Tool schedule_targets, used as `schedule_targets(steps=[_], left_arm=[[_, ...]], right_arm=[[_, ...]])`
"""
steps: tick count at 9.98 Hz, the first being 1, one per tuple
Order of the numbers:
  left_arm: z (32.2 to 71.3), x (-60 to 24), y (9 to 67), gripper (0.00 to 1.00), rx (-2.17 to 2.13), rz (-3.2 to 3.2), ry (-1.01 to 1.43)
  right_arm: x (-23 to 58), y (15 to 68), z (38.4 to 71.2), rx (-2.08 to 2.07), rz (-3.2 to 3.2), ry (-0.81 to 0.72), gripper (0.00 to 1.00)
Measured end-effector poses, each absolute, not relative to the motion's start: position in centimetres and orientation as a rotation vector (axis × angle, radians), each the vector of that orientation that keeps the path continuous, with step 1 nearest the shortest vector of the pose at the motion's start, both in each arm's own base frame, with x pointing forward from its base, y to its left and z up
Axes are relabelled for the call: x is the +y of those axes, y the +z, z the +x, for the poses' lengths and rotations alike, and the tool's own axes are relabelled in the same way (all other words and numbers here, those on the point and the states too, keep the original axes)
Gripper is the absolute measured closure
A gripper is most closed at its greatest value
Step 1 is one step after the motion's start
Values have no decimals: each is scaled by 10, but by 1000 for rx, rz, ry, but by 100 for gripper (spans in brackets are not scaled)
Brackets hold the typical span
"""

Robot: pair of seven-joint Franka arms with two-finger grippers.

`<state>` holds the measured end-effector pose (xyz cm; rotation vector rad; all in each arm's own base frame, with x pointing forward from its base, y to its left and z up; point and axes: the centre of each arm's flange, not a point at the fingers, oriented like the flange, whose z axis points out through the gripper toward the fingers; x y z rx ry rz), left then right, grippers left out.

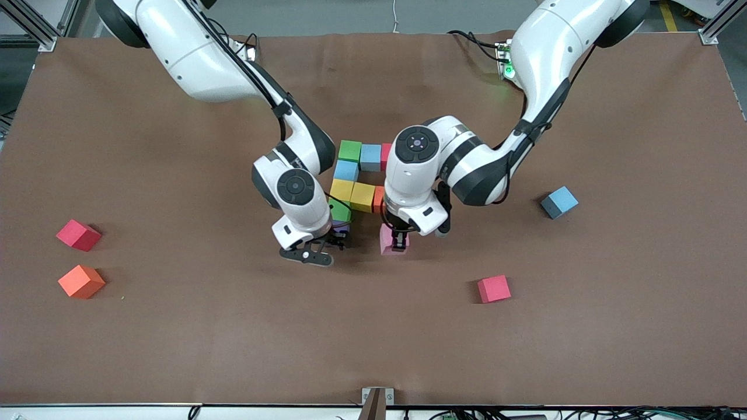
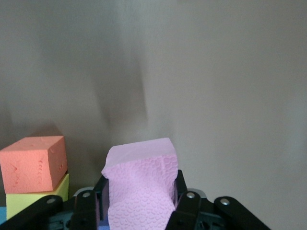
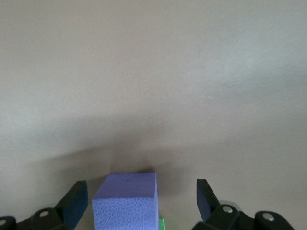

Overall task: Arrange 11 blocks into digit 3
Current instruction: 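Place purple at the shape with the right gripper while the left gripper carries pink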

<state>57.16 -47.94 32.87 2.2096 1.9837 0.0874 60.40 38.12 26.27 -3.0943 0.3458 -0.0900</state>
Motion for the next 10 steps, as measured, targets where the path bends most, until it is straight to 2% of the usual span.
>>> schedule_targets(steps=[4,8,10], left_arm=[[551,-515,281,46,1852,2274,89],[536,-533,245,46,1766,2338,85],[533,-537,237,46,1750,2340,95]], right_arm=[[348,313,622,449,-3061,-116,0],[213,336,672,489,-3101,-83,0],[144,359,682,412,-3135,-49,0]])
